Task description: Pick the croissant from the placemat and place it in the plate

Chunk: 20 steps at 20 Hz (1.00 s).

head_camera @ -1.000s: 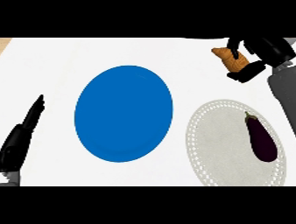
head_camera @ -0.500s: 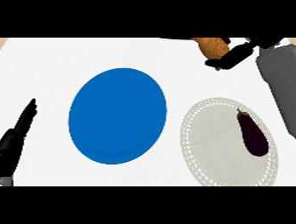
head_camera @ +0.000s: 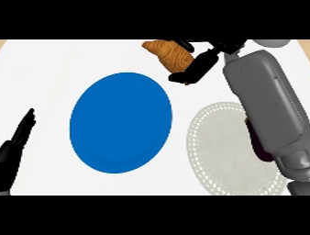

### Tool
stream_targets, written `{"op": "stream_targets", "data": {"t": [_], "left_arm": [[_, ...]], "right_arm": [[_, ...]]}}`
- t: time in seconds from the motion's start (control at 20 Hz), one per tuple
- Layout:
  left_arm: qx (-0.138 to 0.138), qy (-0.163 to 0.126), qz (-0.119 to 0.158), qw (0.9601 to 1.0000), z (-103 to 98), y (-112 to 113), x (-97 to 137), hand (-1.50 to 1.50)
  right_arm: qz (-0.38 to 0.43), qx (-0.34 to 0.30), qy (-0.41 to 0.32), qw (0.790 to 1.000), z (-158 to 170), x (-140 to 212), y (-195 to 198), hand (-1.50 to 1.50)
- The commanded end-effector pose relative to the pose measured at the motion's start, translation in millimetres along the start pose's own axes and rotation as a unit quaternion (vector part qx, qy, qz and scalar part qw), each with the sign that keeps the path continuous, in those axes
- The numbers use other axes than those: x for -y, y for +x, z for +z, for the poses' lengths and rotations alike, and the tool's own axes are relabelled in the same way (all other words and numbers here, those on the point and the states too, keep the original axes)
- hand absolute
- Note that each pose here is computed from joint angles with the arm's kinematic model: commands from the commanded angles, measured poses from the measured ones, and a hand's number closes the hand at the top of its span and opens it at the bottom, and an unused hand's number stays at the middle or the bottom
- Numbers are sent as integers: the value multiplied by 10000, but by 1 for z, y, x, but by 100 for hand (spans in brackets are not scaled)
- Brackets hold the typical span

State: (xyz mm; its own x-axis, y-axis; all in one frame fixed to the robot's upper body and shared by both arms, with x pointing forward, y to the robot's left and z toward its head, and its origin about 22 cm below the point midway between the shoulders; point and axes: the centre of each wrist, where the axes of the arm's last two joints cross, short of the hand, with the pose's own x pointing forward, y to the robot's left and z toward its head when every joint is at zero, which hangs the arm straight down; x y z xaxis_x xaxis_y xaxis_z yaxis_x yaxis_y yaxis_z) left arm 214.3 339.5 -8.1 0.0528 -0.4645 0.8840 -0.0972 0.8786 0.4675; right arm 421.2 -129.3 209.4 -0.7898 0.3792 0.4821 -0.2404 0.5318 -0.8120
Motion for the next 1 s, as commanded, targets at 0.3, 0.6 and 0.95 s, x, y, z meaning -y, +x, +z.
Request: {"op": "stream_targets", "data": {"t": [0.3,0.6,0.95], "left_arm": [[209,-54,-76,9997,-8,10,-1,0],[44,-134,-30,9999,-9,7,11,0],[301,-231,-25,9993,-18,16,5,0]], "right_arm": [[-205,-432,772,9959,-64,-66,62,150],[-98,-569,1320,9896,-59,-119,65,150],[-1072,-1381,1263,9765,-38,-161,42,150]]}}
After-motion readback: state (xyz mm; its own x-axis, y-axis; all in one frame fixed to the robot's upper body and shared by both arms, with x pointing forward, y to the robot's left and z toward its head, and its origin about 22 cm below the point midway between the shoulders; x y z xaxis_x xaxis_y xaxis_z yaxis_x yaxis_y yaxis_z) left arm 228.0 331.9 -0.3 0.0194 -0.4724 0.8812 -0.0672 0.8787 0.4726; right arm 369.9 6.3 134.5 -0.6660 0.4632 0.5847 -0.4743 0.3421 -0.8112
